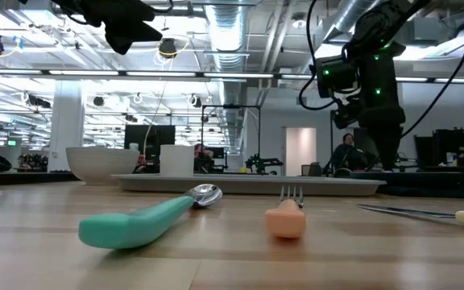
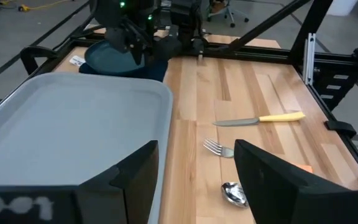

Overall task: Set up tray
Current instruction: Put the green plate on the gray serving tray to the bottom right of the white mug

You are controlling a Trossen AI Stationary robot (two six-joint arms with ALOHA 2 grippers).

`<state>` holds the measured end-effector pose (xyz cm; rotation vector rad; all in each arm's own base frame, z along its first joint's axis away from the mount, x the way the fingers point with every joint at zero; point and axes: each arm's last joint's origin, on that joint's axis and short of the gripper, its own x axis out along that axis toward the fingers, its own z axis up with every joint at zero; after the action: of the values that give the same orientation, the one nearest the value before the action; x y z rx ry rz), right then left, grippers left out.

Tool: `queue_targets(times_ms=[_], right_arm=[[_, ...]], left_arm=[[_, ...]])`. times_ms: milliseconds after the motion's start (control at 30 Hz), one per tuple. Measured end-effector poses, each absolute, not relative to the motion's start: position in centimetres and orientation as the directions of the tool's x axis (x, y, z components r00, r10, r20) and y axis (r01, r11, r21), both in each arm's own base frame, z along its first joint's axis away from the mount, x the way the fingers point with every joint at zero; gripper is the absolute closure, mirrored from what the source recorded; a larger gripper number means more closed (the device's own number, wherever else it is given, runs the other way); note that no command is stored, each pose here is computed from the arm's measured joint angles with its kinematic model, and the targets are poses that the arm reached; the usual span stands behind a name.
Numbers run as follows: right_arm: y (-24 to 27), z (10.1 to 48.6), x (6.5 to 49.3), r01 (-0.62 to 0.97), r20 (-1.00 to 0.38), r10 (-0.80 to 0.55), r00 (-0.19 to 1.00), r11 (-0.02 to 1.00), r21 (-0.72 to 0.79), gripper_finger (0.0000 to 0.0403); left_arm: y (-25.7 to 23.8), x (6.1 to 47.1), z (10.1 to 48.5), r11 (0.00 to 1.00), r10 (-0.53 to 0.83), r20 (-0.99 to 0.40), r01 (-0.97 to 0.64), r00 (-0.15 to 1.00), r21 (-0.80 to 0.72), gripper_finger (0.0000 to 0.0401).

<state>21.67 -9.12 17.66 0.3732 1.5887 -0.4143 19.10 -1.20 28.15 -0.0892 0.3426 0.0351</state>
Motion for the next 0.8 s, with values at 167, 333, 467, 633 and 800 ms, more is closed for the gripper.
queue_targets(times_ms=[167, 333, 467, 633, 800], right_arm=[[-9.28, 17.58, 21.83, 0.509, -0.998, -0.047, -0.048, 0.858, -0.065, 0.0272], [-9.40, 17.58, 21.81, 0.521, -0.994, -0.086, -0.062, 0.847, -0.105, 0.0275], [-9.41, 17.58, 21.81, 0.528, -0.994, -0.089, -0.063, 0.842, -0.109, 0.0275], [-9.38, 17.58, 21.81, 0.528, -0.994, -0.089, -0.064, 0.842, -0.109, 0.0275], [-9.37, 17.57, 21.80, 0.515, -0.994, -0.088, -0.065, 0.850, -0.109, 0.0275]], left_arm=[[-1.21, 19.10, 28.14, 0.995, 0.019, -0.337, -0.049, 0.941, -0.082, 0.0202], [-1.20, 19.10, 28.14, 0.995, 0.019, -0.337, -0.052, 0.941, -0.089, 0.0202], [-1.20, 19.10, 28.14, 0.994, 0.019, -0.338, -0.053, 0.941, -0.091, 0.0202], [-1.20, 19.10, 28.14, 0.994, 0.019, -0.338, -0.055, 0.941, -0.097, 0.0202], [-1.20, 19.10, 28.14, 0.994, 0.019, -0.338, -0.055, 0.941, -0.097, 0.0202]])
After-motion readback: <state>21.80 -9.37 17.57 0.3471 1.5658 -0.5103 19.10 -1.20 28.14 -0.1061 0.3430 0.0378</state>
